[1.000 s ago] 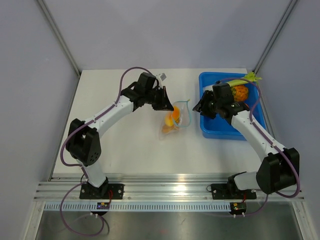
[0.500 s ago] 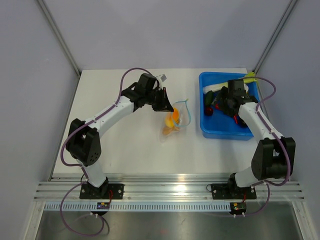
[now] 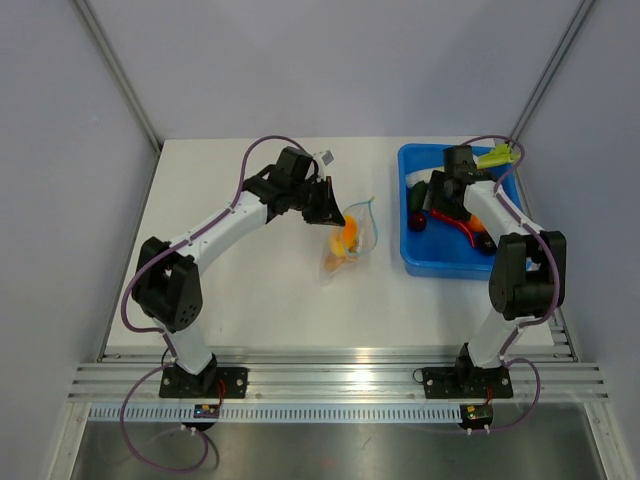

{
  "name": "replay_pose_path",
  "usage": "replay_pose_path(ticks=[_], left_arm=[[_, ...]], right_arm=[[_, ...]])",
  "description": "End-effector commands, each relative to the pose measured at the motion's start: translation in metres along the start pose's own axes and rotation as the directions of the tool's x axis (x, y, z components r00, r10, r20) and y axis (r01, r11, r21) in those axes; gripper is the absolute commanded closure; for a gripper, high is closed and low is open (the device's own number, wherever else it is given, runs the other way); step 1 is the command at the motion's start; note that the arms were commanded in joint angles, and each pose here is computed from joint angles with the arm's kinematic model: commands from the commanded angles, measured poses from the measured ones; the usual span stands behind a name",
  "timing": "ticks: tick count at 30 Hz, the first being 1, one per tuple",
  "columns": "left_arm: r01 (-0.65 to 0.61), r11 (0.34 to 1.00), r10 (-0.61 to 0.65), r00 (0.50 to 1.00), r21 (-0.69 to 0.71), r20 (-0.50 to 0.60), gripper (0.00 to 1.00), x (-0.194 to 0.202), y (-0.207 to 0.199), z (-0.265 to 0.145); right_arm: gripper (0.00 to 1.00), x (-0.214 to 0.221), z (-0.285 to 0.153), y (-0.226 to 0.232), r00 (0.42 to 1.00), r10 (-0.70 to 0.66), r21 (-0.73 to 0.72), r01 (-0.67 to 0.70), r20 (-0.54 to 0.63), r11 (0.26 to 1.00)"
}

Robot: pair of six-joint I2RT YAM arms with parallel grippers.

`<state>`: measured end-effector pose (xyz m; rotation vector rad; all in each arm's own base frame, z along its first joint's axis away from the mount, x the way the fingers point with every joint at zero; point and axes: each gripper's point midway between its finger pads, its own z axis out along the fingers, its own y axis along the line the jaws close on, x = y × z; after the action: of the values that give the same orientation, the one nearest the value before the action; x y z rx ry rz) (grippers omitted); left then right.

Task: Place the food in the zip-top bag and seal the zipper
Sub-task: Pick up the fake vegetable from the bin.

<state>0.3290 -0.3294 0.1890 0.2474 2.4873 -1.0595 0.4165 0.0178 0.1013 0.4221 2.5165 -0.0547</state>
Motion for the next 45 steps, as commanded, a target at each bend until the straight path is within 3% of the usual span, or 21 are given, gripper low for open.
replay_pose_path(ticks=[1,12,16,22,31,35,40,45], left_arm=[[-0.068,0.996,0.066,0.997,0.055,0.045,1.00,-0.016,-0.025,-0.017],[-0.106,0.993,0.104,0.994,0.049,0.033,1.00,-0.019,-0.025,-0.020],[-0.112,0.993,0.111,0.994,0.044,0.026,1.00,-0.018,-0.023,-0.021],[-0.117,0.992,0.116,0.993,0.042,0.021,1.00,-0.019,-0.020,-0.022],[-0.111,0.993,0.111,0.994,0.047,0.006,1.00,-0.021,-0.020,-0.020],[-0.117,0.993,0.116,0.993,0.034,0.013,1.00,-0.021,-0.017,-0.021],[-0.117,0.993,0.117,0.993,0.028,0.003,1.00,-0.021,-0.014,-0.018],[-0.111,0.994,0.111,0.994,0.022,-0.006,1.00,-0.021,-0.011,-0.014]], right_arm=[[0.24,-0.019,0.001,-0.003,0.997,-0.074,0.018,0.074,0.033,0.997],[0.24,-0.020,0.027,-0.014,0.961,-0.277,0.070,0.278,-0.025,0.958],[0.23,-0.015,0.038,-0.024,0.906,-0.418,0.089,0.423,-0.071,0.902],[0.23,-0.003,0.062,-0.030,0.843,-0.526,0.068,0.535,-0.109,0.842],[0.24,0.001,0.083,-0.033,0.829,-0.554,0.068,0.559,-0.077,0.826],[0.25,-0.008,0.065,-0.018,0.844,-0.536,0.008,0.536,0.014,0.844],[0.26,-0.025,0.052,-0.016,0.837,-0.539,0.035,0.539,0.096,0.842],[0.26,-0.021,0.071,-0.014,0.833,-0.551,0.023,0.551,0.050,0.834]])
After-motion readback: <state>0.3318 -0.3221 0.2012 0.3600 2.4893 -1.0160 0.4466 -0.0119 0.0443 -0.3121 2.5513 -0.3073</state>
